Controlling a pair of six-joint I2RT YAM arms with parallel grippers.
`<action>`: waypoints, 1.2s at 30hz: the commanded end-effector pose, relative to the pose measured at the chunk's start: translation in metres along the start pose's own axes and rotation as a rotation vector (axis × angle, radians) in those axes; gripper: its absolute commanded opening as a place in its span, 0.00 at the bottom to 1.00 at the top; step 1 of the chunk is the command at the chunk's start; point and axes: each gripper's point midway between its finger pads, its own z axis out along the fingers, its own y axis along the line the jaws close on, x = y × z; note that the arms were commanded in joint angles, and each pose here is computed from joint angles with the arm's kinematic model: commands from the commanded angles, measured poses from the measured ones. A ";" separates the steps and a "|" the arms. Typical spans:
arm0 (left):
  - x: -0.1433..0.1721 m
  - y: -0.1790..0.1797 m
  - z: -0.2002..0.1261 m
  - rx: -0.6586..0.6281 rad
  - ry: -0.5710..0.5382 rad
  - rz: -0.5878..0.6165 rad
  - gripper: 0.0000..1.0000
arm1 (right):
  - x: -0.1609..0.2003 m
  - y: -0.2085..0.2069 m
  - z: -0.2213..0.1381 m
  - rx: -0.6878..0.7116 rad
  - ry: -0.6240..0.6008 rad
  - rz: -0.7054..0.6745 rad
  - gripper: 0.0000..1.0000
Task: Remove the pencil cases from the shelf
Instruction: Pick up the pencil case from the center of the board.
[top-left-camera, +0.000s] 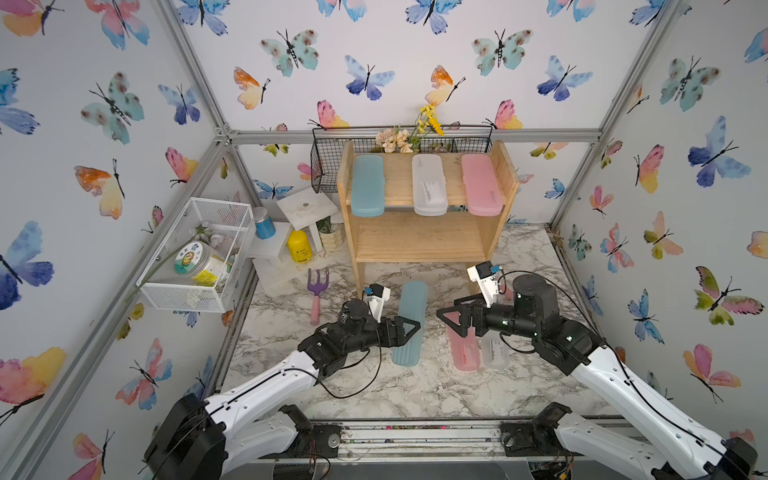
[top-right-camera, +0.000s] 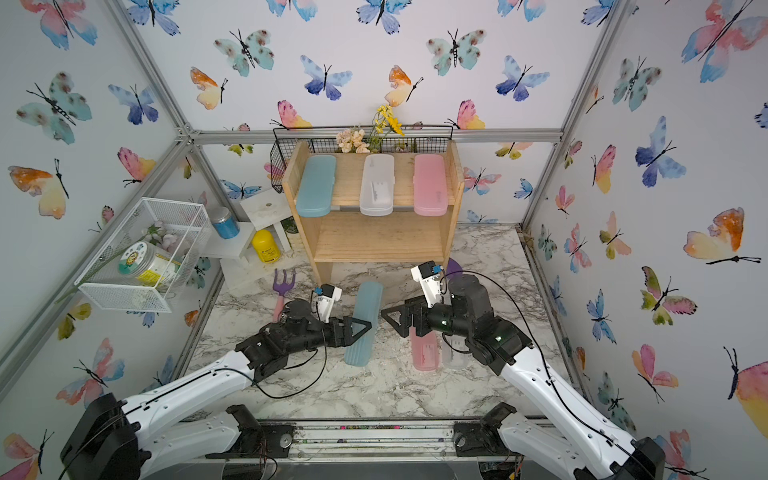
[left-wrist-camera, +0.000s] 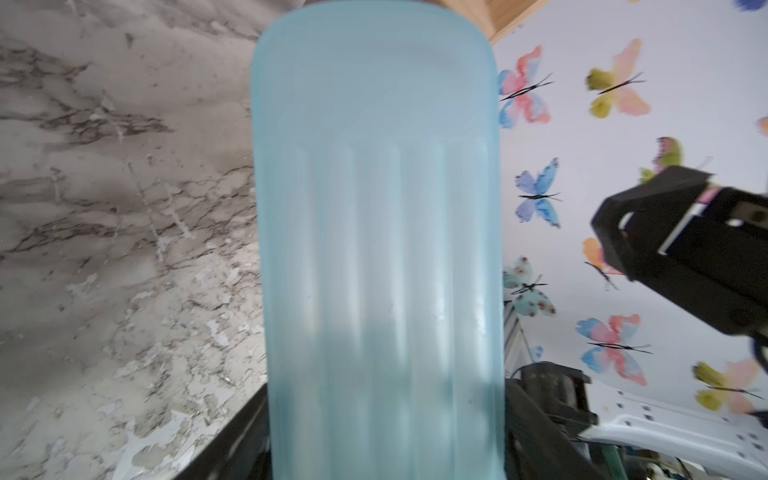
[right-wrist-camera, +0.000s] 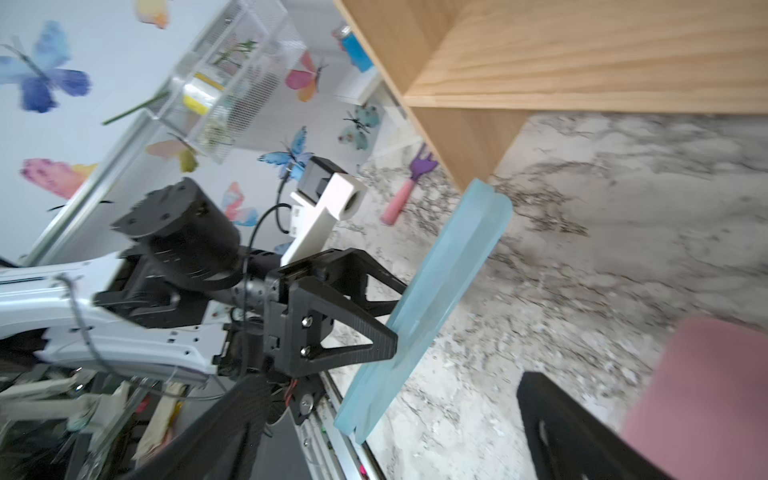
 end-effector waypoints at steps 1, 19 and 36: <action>0.001 -0.063 -0.024 0.333 0.033 0.089 0.69 | -0.007 0.033 0.002 -0.189 0.015 -0.059 0.99; -0.001 -0.110 -0.074 0.663 -0.022 0.133 0.73 | -0.008 0.060 0.011 -0.441 0.002 -0.032 0.99; 0.003 -0.117 -0.070 0.733 0.006 0.113 0.74 | -0.010 0.086 0.042 -0.570 0.004 -0.062 0.99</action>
